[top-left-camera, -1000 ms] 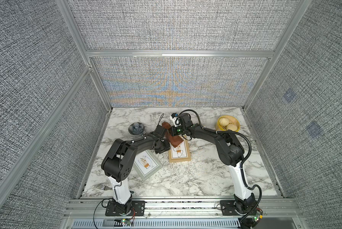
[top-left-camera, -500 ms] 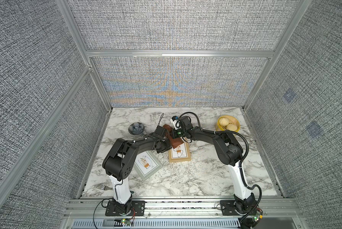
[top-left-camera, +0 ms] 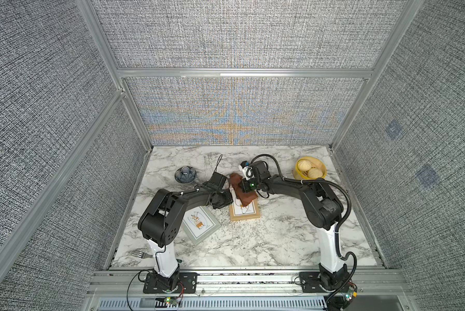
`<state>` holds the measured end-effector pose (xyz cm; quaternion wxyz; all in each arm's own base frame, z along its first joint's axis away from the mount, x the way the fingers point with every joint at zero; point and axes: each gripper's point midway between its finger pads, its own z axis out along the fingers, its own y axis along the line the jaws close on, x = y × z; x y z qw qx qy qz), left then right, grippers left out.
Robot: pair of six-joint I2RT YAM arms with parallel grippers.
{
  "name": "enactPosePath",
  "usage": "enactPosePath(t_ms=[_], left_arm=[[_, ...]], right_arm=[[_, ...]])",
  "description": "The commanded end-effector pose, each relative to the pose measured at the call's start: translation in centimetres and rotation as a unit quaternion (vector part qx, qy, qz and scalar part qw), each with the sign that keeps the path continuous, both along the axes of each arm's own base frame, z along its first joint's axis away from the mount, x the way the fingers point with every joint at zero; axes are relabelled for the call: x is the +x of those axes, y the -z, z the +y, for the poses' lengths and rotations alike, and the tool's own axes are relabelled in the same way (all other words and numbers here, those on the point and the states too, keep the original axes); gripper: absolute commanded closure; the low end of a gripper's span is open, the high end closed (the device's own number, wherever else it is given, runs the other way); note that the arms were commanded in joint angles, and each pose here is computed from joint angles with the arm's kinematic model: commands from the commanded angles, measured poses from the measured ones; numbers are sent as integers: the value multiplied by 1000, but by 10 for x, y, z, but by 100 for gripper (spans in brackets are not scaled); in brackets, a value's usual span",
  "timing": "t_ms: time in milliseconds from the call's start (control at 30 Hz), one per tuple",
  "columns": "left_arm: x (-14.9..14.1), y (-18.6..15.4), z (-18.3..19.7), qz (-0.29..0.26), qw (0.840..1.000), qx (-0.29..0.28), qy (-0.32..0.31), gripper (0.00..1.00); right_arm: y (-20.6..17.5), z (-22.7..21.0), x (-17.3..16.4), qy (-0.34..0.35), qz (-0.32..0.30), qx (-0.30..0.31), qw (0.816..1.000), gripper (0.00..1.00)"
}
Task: Wipe the picture frame with a cloth
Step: Wipe the dirt from the picture frame.
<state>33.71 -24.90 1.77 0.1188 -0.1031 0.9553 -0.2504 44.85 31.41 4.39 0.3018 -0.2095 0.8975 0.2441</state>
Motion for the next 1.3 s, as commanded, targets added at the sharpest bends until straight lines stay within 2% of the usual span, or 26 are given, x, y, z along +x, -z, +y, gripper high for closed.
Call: enactPosePath(t_ms=[0,100,233,333,433,533,633,700,833,1000,1133,1267], left_arm=[[-14,22,22,37,998,54,-18,82],[-15,23,19,38,998,51,-10,83],[-14,24,17,39,998,46,-4,83],[-15,26,17,41,998,47,-3,83],[-15,27,17,42,998,47,-4,83],[-16,27,18,42,998,48,-4,83],[-16,27,20,42,998,50,-7,83],[-16,27,19,42,998,49,-6,83],[-15,28,17,43,998,47,-3,83],[-14,28,14,44,998,44,3,84],[-15,27,14,44,998,44,7,84],[-16,28,15,46,998,44,7,84]], right_arm=[[12,-24,4,33,21,-31,999,100],[10,-7,0,10,25,-24,999,100],[6,42,-25,-52,32,-6,998,100],[4,63,-38,-71,44,12,996,100],[9,49,-31,-43,55,11,998,100],[21,8,-14,18,66,-19,997,100],[19,-33,-1,76,54,-52,994,100],[8,-42,4,85,30,-72,993,100],[-8,-7,-6,29,5,-65,997,100],[-7,53,-28,-49,28,-6,998,100],[6,45,-17,-19,33,-28,999,100],[33,9,-8,34,71,-71,994,100]])
